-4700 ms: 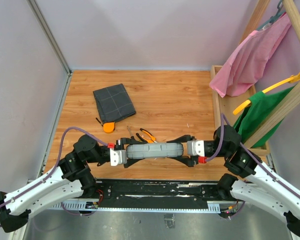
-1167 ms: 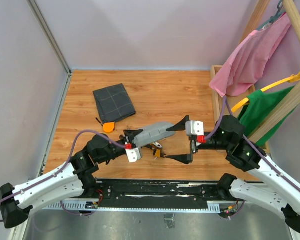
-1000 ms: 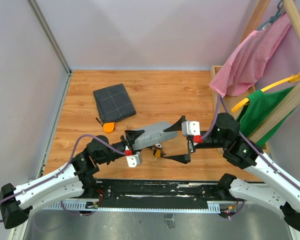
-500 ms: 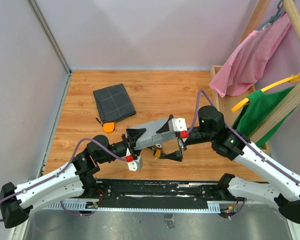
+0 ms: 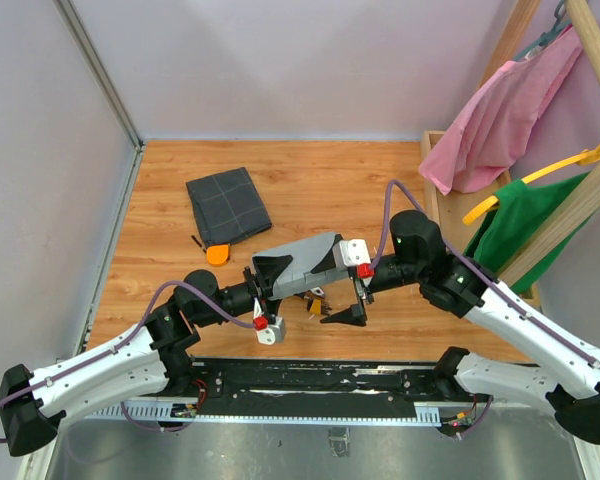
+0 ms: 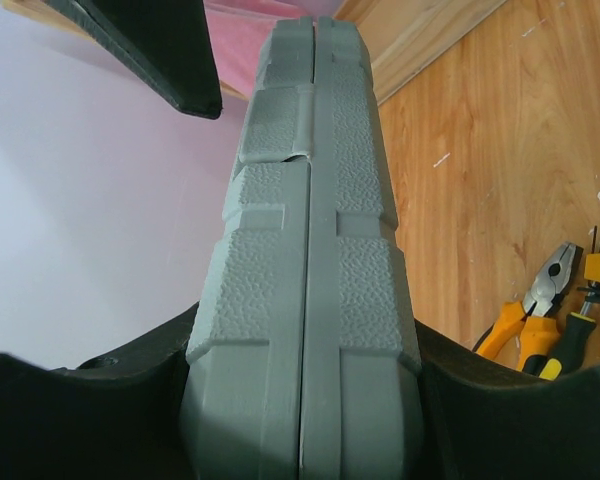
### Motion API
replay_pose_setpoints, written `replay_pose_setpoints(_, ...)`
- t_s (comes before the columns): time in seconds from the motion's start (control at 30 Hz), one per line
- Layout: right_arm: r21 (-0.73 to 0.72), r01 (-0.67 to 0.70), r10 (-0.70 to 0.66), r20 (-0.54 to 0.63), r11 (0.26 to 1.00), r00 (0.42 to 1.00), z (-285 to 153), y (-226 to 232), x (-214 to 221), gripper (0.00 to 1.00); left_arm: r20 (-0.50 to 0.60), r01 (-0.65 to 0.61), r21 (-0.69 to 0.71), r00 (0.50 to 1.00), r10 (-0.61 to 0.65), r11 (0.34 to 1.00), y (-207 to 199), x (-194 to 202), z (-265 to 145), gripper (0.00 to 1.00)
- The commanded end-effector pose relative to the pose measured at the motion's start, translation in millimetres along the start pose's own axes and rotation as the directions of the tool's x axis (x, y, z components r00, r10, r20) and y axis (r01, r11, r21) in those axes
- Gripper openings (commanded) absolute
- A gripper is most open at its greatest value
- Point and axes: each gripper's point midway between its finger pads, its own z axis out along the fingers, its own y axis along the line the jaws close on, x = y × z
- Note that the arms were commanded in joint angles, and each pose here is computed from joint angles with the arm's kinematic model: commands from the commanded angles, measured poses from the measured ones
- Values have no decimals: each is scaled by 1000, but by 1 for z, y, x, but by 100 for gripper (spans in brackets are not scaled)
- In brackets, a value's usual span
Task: Sort the tools into containers
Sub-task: Open the storage box at the center of the board.
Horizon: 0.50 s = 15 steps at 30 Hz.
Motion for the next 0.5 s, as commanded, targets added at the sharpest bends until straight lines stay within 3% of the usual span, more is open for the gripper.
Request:
replay_pose_setpoints(0.0,-27,40,-40,17,999,999,-1,4,-13,99,55,-70,-109,996,77,992,34,-17,-3,0)
replay_pose_setpoints(0.47,-1,39,-39,-10,999,999,2,-6,-9,99,84,-60,-113,994,70,992,33,-23,-6,0)
